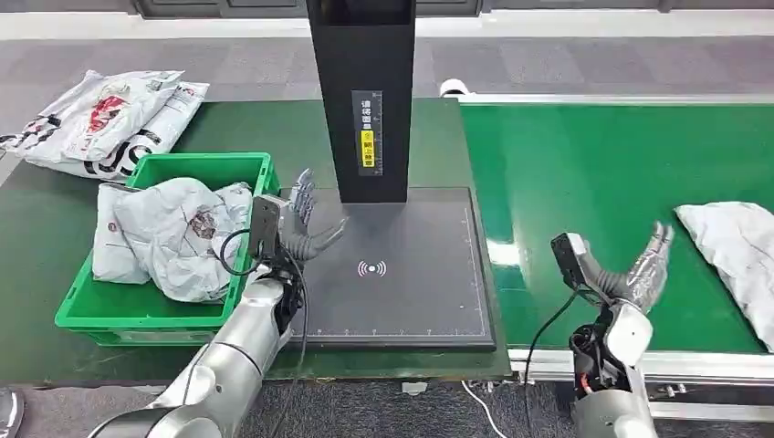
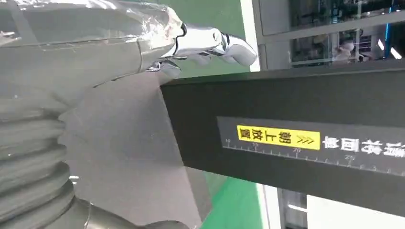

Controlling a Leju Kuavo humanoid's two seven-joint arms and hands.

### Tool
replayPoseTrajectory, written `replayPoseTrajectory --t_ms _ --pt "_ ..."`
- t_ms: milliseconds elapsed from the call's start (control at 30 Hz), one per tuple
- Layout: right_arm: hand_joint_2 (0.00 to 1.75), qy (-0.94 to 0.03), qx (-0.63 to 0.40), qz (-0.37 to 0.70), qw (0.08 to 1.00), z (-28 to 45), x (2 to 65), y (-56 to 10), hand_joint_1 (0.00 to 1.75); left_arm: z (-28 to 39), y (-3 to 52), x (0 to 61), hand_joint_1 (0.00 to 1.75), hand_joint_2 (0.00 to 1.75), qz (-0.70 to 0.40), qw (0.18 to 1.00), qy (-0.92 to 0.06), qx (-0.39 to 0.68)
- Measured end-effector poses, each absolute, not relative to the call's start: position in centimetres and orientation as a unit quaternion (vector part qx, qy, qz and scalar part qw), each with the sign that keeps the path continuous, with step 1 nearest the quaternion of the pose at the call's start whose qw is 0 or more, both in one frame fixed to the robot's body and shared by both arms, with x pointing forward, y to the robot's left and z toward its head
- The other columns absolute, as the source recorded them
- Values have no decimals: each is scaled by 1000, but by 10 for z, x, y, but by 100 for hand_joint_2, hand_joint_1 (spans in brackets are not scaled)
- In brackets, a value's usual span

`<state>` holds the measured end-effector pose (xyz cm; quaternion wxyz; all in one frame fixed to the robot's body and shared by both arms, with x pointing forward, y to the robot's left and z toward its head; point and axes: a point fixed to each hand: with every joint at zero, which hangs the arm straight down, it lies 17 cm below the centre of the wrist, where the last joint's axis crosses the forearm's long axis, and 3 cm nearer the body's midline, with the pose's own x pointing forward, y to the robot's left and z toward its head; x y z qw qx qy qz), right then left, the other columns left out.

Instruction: Moved the parcel from conveyor to table for the left to box.

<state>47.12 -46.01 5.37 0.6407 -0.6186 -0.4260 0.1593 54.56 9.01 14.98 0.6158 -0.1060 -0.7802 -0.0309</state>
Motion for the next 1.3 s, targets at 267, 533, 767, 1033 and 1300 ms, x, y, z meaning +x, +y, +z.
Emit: replayPoseTrajectory --t_ms 267,533,767,1033,1300 --pt "175 -303 -668 160 661 30 436 -515 0 130 92 544 0 175 -39 641 -763 -74" --pt "175 -248 -679 207 660 6 418 -532 0 111 94 539 0 175 -39 664 -744 -68" --pt "175 -235 -679 225 658 -1 413 -536 0 108 94 538 0 175 -38 667 -741 -68" --pt "175 -209 -676 239 665 -15 403 -535 0 92 101 532 0 175 -57 674 -737 -19" --pt "175 -204 -673 252 665 -19 403 -532 0 88 99 526 0 175 -68 667 -742 -6"
